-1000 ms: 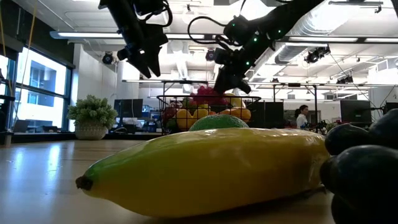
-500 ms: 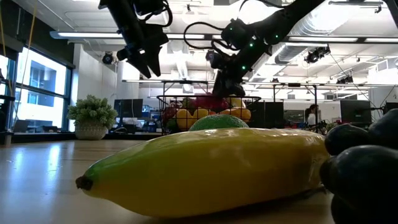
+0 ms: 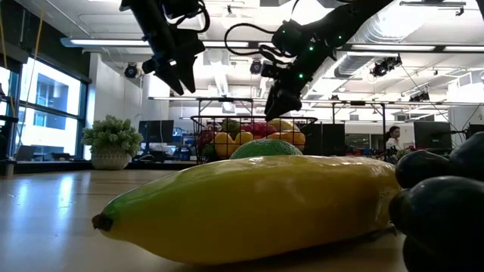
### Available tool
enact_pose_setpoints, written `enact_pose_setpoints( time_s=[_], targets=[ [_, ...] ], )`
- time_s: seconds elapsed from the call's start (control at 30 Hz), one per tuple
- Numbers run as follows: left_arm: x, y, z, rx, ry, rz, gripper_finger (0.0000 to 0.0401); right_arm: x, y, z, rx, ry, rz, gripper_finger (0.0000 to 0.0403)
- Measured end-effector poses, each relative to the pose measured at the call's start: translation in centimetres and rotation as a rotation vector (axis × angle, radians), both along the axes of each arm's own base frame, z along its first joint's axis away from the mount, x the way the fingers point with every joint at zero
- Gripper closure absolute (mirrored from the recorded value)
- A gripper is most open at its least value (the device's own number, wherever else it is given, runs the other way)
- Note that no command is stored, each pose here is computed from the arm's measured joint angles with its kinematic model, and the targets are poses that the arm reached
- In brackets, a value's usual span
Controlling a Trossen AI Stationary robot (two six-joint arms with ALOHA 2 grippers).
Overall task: Build produce basket
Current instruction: Put the banana into the wire basket
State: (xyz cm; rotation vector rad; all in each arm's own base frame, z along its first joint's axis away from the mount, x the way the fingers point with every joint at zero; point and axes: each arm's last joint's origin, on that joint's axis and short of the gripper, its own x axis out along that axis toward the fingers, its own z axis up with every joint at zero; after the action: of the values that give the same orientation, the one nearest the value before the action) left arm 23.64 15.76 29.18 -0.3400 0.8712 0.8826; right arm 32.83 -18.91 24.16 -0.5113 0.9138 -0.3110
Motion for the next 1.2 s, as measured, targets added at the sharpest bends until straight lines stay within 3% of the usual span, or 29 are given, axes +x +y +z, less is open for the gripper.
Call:
enact_pose_setpoints(
  time_s=[0.3, 0.53, 0.93, 1.2],
  targets=[
    [0.1, -0.2, 0.0, -0.015, -0.009, -0.017, 0.0174, -0.3, -0.5, 2.2, 0.111, -0.060, -0.126, 0.0206],
    [0.9, -1.5, -0.1, -0.071, -0.041, -0.110, 0.0174, -0.5, 0.0, 5.1, 0.220, -0.060, -0.205, 0.0206],
    [3.2, -6.6, -0.1, -0.055, 0.008, -0.397, 0.0174, -1.4, 2.0, 11.5, 0.462, -0.127, -0.451, 0.0206],
    [4.3, -10.5, -0.1, -0.075, 0.004, -0.580, 0.0174, -1.3, 5.6, 13.4, 0.579, -0.167, -0.542, 0.0206]
  ],
)
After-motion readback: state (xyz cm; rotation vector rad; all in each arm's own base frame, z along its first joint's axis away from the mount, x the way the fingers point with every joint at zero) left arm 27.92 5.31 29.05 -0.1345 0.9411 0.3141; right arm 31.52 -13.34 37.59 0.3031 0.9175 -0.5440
